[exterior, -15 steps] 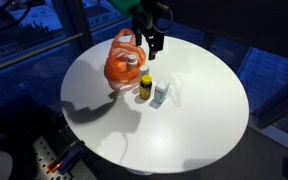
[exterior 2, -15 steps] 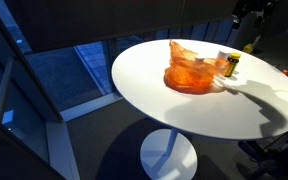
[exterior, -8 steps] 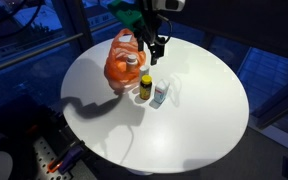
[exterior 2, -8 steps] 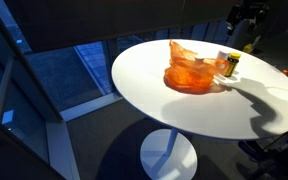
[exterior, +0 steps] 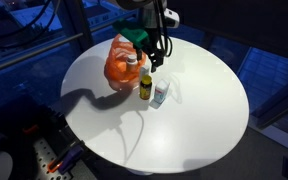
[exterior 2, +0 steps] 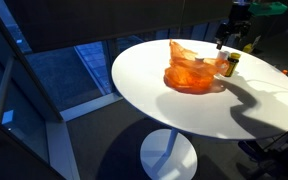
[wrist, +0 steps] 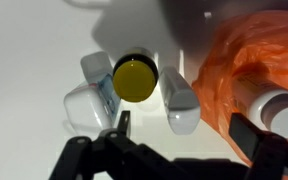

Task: Put the lotion bottle in the plastic bag

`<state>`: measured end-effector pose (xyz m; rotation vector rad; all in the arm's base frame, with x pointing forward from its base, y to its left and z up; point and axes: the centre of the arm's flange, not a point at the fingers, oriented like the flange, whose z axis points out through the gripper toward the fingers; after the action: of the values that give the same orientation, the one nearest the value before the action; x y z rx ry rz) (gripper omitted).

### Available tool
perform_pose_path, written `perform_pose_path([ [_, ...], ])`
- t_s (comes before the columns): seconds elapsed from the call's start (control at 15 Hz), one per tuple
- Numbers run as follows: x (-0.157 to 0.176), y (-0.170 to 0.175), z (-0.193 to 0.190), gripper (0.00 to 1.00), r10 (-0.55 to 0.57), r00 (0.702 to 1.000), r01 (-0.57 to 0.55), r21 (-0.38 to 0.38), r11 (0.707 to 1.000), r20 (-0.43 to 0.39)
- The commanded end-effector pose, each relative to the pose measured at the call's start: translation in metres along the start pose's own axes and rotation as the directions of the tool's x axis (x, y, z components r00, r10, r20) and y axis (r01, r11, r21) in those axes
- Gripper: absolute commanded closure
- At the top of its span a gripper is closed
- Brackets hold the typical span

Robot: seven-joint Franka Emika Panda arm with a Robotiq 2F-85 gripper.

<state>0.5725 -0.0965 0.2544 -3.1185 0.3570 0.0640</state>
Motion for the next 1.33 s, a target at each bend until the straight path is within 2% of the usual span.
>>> perform_pose_path([
  [0.0, 0.025, -0.003, 0.010, 0.00, -0.076, 0.997, 0.076, 0.019, 0.997, 0.002],
  [0.33, 0.033, -0.010, 0.023, 0.00, -0.135, 0.991, 0.135, 0.019, 0.991, 0.023],
  [0.4, 0.033, -0.011, 0.025, 0.05, -0.139, 0.990, 0.138, 0.018, 0.990, 0.024],
  [0.67, 0.035, -0.016, 0.025, 0.39, -0.130, 0.991, 0.130, 0.011, 0.991, 0.026],
  [1.07, 0.033, -0.022, 0.017, 0.67, -0.119, 0.993, 0.119, -0.004, 0.993, 0.012],
  [1.13, 0.033, -0.023, 0.016, 0.78, -0.119, 0.993, 0.119, -0.005, 0.993, 0.010],
  [1.2, 0.033, -0.024, 0.015, 0.61, -0.120, 0.993, 0.120, -0.008, 0.993, 0.006],
  [1.27, 0.033, -0.024, 0.014, 0.50, -0.122, 0.993, 0.122, -0.009, 0.993, 0.003],
])
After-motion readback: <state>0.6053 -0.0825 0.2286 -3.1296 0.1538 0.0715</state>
